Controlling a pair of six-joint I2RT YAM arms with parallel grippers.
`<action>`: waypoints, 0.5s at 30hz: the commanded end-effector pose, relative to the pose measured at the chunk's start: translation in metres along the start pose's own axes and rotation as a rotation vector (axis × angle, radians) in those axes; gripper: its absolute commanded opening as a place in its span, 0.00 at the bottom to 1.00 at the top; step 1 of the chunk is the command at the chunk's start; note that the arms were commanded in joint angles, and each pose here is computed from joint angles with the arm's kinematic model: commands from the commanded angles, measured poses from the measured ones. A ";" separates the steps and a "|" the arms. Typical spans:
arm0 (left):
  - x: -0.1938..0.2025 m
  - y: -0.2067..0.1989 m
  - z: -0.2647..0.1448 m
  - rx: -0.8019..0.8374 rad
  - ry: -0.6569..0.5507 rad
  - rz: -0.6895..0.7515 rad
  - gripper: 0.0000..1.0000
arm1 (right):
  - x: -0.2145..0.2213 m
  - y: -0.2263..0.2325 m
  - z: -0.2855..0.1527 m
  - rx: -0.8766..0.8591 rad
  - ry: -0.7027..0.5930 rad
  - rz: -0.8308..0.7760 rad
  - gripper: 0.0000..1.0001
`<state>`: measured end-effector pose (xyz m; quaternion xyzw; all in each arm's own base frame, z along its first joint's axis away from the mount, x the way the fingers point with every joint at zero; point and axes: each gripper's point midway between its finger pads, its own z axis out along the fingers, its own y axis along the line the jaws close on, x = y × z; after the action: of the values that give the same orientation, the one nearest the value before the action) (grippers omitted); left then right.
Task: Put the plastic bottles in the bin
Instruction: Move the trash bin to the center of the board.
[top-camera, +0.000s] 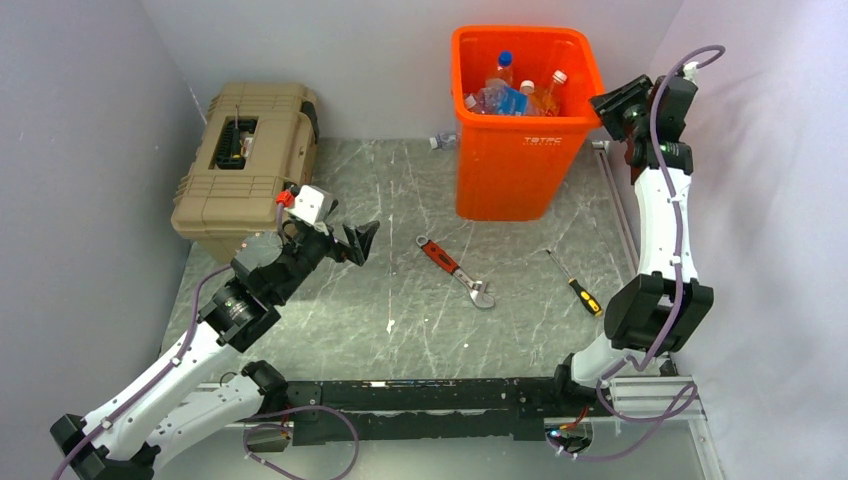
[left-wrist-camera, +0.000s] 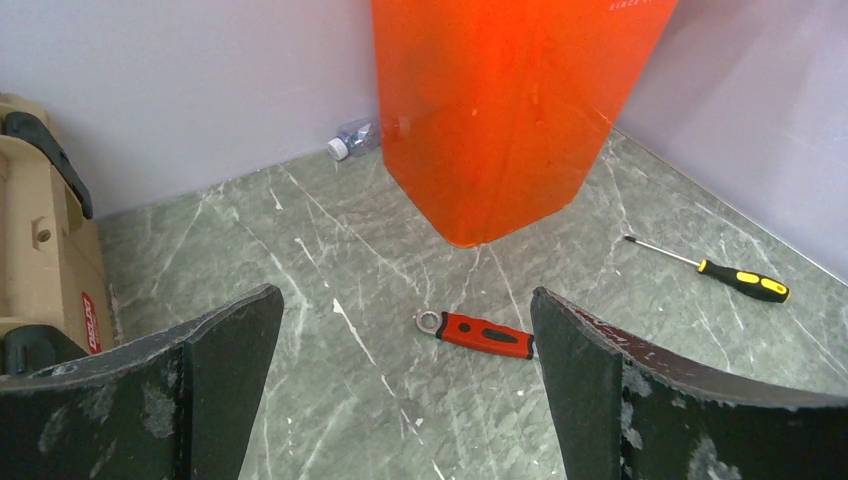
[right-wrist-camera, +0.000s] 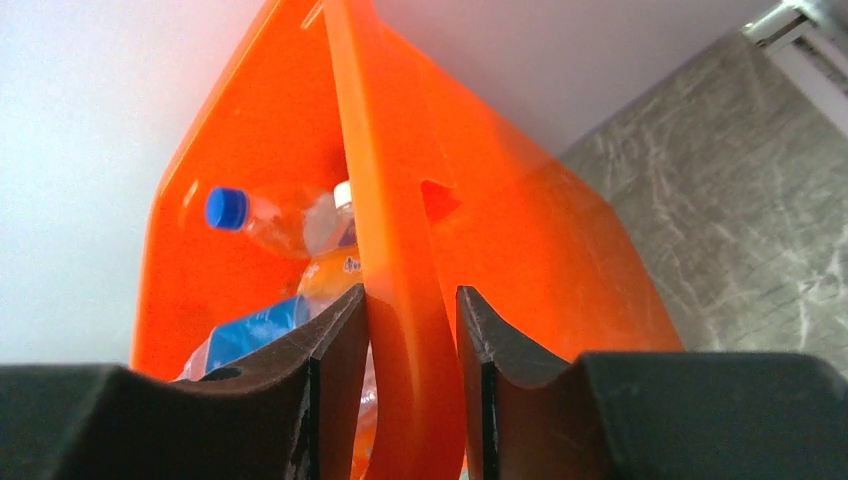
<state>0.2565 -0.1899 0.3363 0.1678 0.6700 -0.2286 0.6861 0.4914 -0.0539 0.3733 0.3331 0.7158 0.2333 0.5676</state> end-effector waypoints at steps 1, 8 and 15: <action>-0.019 0.000 -0.001 -0.002 -0.049 -0.014 1.00 | 0.013 0.051 -0.023 -0.144 0.053 -0.014 0.23; -0.028 0.020 0.012 -0.144 -0.012 -0.034 0.99 | 0.047 0.078 -0.044 -0.207 0.120 -0.047 0.15; -0.067 0.025 0.032 -0.194 -0.023 -0.017 0.99 | 0.068 0.094 -0.060 -0.273 0.184 -0.042 0.00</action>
<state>0.2908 -0.1862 0.3635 0.1174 0.7032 -0.1753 0.6789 0.4651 0.0249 0.3787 0.2824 0.7436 0.2824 0.5362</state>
